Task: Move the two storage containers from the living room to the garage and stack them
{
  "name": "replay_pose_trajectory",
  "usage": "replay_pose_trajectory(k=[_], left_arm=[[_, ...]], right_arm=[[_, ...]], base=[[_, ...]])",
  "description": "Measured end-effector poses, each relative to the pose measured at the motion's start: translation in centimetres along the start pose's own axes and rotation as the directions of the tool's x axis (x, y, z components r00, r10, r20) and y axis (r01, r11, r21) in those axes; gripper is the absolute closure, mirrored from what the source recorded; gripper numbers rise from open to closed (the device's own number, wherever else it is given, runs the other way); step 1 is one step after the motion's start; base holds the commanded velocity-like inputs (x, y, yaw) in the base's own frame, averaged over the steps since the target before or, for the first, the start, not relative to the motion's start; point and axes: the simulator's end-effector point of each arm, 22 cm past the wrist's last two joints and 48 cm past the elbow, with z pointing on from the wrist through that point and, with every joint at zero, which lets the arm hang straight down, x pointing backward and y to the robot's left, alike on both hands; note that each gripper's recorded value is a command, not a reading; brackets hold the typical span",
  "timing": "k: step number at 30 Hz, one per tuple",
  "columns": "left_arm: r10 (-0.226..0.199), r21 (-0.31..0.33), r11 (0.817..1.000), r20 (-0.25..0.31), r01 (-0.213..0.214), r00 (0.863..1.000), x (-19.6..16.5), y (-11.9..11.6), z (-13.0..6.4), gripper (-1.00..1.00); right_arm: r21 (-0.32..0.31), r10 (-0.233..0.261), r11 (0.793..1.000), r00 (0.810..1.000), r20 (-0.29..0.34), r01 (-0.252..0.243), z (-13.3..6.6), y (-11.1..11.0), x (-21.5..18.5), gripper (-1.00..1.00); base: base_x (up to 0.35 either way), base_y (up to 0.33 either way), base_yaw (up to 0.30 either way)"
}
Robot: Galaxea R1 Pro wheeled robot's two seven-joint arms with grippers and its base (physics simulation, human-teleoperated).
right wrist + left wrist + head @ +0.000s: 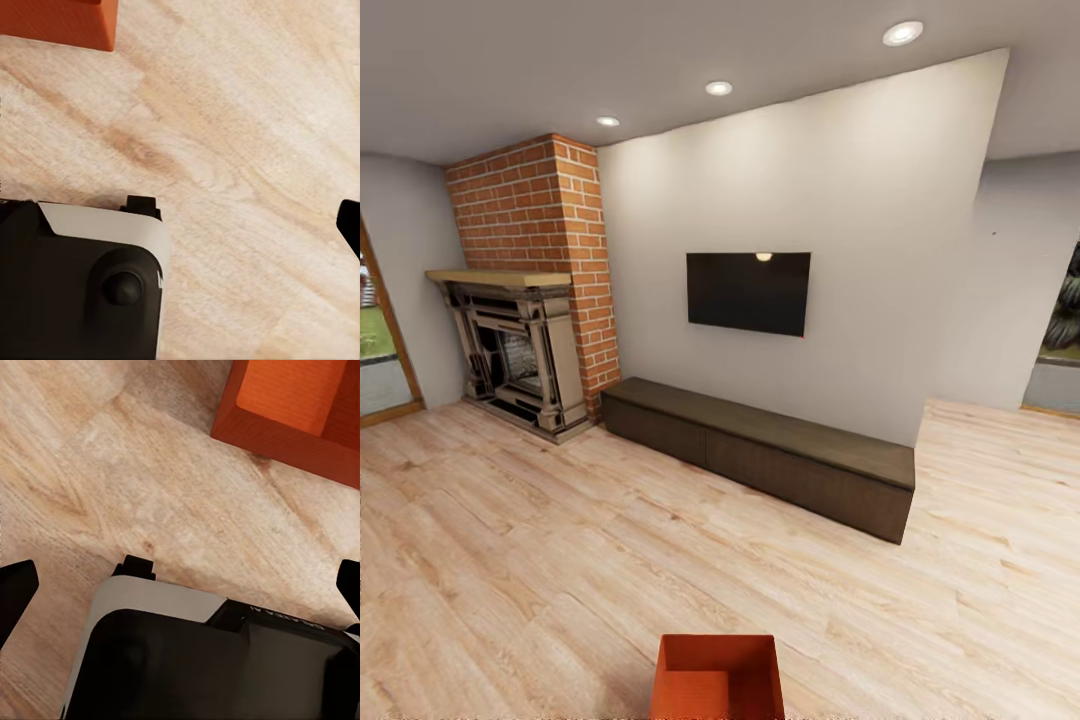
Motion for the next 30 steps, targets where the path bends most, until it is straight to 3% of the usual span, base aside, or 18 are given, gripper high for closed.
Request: replay_pose_trajectory(k=[30], left_arm=[[0.004,-0.015,1.000,-0.045,-0.005,0.999,1.8,0.7,0.3,-1.00]], right_arm=[[-0.006,-0.006,1.000,0.999,-0.038,0.006,0.2,0.3,1.7,-1.00]], base=[[0.000,0.000,0.067]])
